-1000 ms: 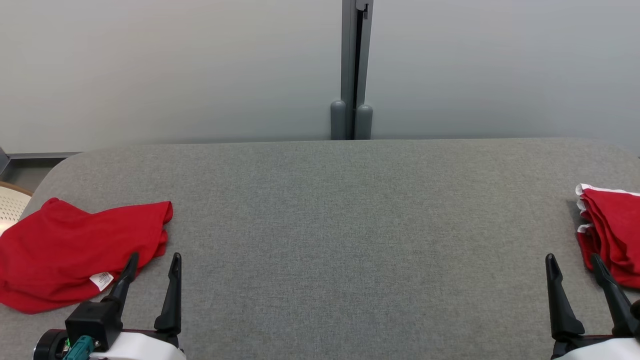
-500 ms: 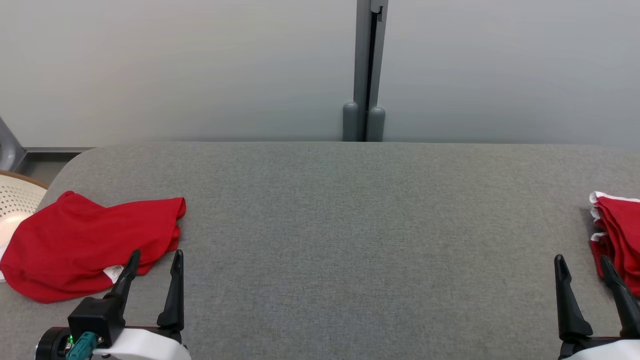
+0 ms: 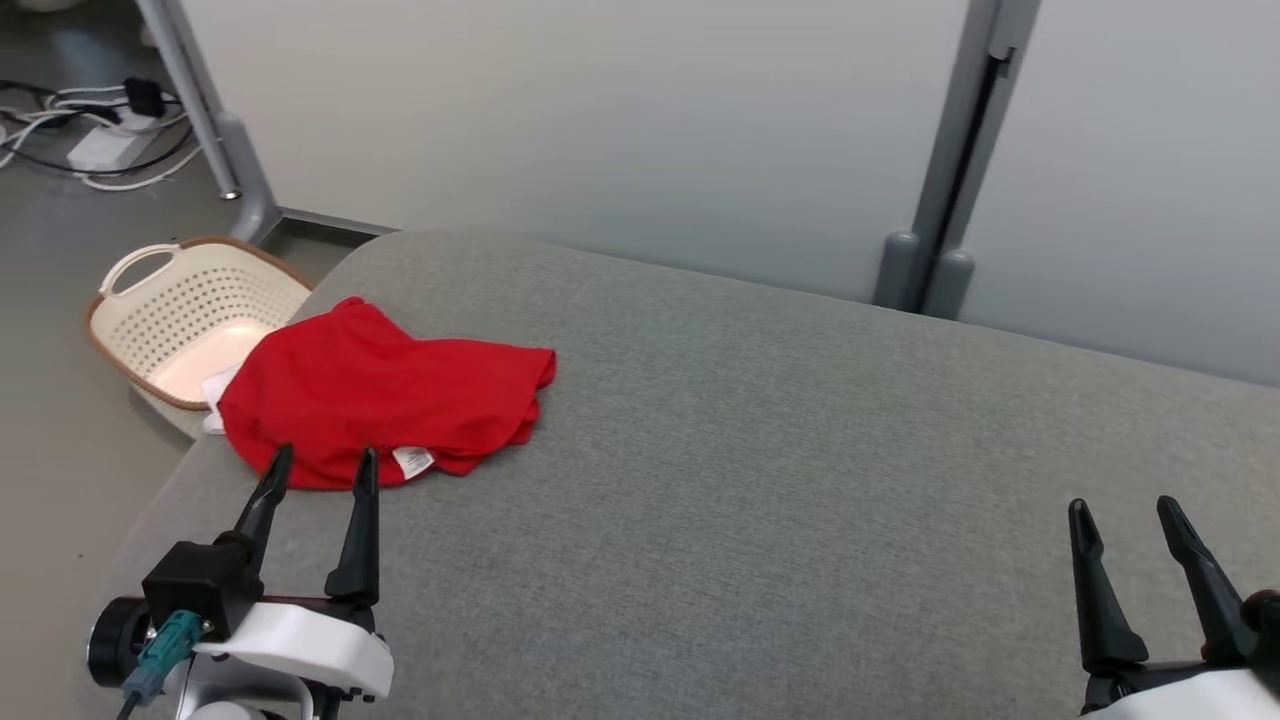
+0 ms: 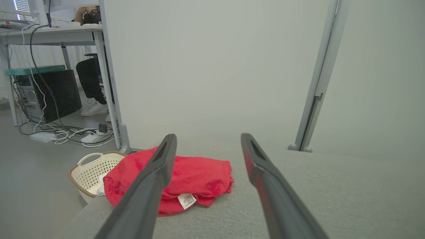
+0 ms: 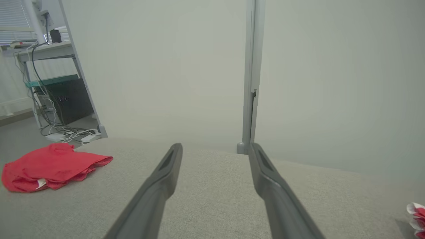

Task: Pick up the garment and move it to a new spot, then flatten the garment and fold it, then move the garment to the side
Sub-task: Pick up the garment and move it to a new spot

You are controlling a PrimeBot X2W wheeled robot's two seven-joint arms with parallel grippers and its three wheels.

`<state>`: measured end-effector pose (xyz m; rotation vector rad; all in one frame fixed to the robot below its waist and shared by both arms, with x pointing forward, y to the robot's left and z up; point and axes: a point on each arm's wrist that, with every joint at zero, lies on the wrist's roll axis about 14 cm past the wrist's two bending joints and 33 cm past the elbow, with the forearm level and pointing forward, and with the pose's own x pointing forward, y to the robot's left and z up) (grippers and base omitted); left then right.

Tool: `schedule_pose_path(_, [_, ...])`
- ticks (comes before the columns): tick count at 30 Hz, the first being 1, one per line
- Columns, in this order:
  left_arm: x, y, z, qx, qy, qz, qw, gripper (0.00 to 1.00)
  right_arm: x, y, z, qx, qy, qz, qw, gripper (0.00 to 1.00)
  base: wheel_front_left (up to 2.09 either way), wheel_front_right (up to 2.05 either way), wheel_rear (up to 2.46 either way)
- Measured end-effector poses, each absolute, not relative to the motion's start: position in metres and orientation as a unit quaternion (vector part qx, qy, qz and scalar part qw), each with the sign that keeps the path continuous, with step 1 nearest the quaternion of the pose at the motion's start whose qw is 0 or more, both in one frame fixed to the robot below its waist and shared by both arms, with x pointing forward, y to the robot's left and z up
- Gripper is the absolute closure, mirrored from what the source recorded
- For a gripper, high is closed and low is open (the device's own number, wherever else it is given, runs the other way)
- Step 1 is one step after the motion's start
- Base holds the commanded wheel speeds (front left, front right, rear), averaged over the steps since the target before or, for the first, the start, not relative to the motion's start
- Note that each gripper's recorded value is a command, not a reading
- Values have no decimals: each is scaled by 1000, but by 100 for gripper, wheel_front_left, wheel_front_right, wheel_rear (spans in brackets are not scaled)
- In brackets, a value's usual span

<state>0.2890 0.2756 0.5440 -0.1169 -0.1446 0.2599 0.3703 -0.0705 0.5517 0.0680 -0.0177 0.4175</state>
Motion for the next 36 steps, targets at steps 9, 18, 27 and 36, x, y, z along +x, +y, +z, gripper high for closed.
schedule_pose_path(9, [261, 307, 541, -53, -81, 180, 979, 0, 374, -29, 552, 32, -6, 265, 964, 0, 0, 0, 0])
schedule_pose_path(18, [269, 310, 538, -50, -76, 180, 979, 0, 379, -29, 546, 34, 2, 264, 964, 0, 0, 0, 0])
schedule_pose_path(27, [329, 301, 517, -80, -37, 152, 984, 0, 407, -32, 541, 33, 13, 260, 965, 0, 0, 0, 0])
schedule_pose_path(36, [413, 294, 438, -102, 91, 131, 982, 0, 448, -52, 500, 38, 57, 225, 972, 0, 0, 0, 0])
